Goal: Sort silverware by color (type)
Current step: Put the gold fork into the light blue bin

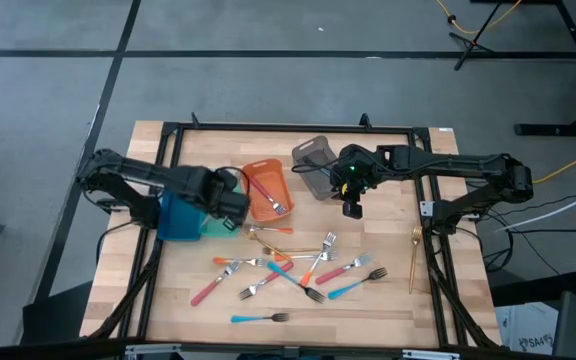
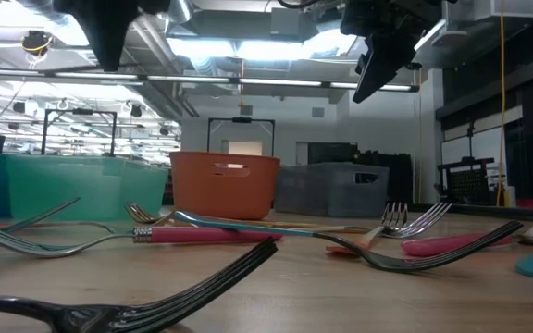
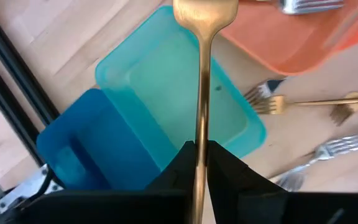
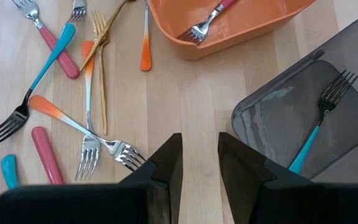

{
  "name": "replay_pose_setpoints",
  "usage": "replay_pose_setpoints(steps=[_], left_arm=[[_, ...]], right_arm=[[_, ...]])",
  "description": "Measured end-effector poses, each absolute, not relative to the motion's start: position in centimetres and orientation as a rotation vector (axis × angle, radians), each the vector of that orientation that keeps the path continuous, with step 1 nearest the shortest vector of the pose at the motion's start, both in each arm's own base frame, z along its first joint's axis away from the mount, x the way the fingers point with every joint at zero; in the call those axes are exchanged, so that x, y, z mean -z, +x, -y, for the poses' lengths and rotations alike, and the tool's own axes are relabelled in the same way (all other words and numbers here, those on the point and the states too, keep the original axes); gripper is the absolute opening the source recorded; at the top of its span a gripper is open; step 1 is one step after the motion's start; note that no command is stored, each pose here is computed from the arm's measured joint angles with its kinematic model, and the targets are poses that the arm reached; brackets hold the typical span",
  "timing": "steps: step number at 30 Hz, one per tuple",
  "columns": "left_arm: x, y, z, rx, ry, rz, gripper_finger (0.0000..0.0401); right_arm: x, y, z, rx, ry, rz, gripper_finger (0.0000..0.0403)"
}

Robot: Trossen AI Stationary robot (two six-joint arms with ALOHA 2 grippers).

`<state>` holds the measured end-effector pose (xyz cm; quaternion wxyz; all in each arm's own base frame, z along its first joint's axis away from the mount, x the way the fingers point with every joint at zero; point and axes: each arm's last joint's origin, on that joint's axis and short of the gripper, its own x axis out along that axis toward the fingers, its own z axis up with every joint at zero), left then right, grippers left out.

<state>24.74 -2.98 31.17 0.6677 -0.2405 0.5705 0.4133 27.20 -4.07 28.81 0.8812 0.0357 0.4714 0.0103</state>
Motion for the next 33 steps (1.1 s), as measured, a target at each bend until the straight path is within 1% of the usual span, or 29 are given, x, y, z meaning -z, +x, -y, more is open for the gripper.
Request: replay_pose_setpoints(steps=[5, 12, 22, 33], left_arm=[[-29.9, 24.6, 0.8, -0.911, -0.578, -1.404, 0.0018], [-26.5, 24.0, -1.8, -0.883, -0.652, -1.539, 0.0018], [-22.0, 23.7, -4.8, -0.738, -0.840, -1.540, 0.0018], [-19.4, 22.0, -5.7, -0.719, -0.988, -1.622, 0.0018]], right_arm=[[-28.8, 27.2, 4.1, -0.021, 0.074, -0.982, 0.0095], [-28.8, 27.2, 4.1, -0.021, 0.074, -0.982, 0.0095], [-28.8, 27.2, 4.1, -0.021, 0.074, -0.982, 0.0095], [-28.9, 27.3, 4.1, -0.021, 0.072, -0.971, 0.0095]])
